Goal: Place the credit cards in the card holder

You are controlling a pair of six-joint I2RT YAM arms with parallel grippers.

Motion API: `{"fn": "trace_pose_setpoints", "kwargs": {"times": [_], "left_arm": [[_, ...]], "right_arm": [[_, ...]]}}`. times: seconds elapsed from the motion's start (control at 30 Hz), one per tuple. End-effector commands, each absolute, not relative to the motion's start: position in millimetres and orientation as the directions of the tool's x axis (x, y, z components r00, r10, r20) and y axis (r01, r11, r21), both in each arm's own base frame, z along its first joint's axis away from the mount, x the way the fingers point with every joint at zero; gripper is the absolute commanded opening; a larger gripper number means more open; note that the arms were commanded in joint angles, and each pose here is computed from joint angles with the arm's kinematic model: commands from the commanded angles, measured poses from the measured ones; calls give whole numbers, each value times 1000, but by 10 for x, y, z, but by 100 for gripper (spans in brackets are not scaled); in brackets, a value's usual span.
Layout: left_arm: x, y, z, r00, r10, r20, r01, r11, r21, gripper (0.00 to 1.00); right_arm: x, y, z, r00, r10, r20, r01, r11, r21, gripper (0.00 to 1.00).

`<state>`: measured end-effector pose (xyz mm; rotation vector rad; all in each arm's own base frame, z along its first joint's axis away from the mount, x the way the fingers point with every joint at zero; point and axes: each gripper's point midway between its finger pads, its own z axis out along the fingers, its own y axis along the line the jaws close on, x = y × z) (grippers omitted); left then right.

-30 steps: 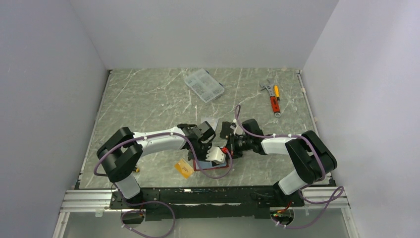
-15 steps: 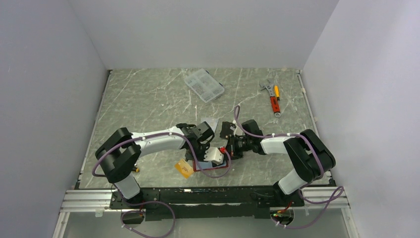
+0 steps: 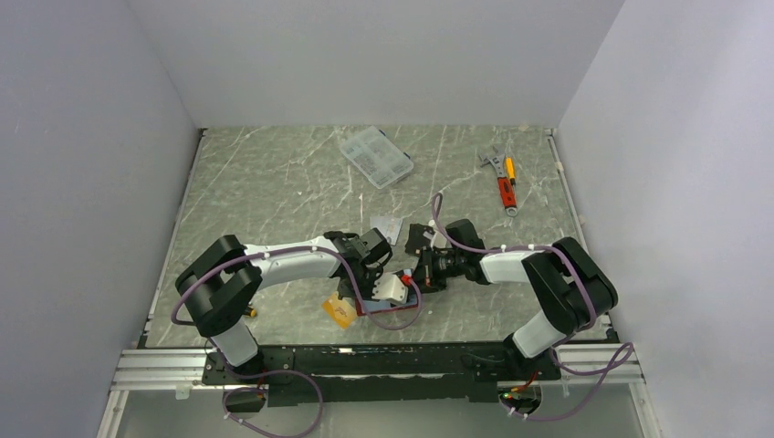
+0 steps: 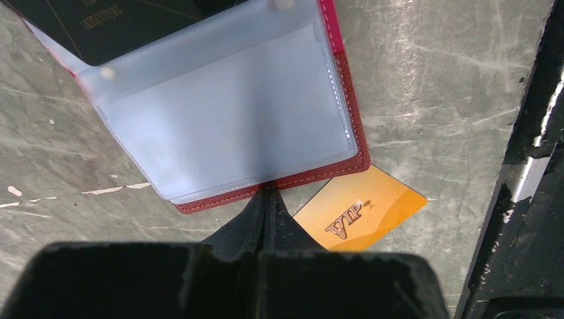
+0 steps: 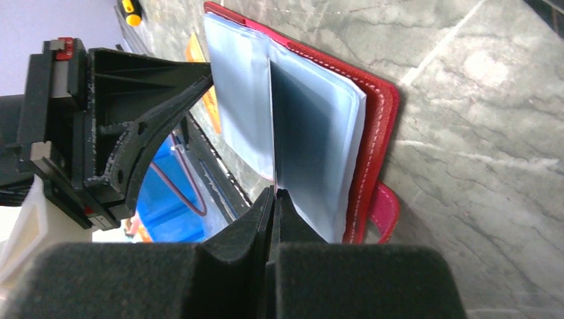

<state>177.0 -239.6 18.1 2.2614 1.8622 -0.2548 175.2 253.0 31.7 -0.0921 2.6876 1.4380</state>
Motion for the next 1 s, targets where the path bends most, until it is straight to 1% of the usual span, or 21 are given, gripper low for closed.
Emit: {"fn": "trace_pose_setpoints", "kwargs": {"times": [0.0,0.23,0.57,0.97], "left_arm": [[1808,-2446,182,192,940,-281,981,-182,61,1],[1794,-2438,152,195,941,-277,981,-186,56,0],[1809,-2437,140,197,942,-273,980,-188,61,0],[1823,-2422,121,204,942,-268,979,-192,71,0]], "right_arm": [[1858,2639,429,-991,-8,-135,-121,493,862,0],[1823,2665,373,-994,-24,-109,-107,479,871,0],[1830,2695,556,-985,-52,-163,-169,441,882,0],[1831,2720,553,-982,-113,-151,-185,433,882,0]]}}
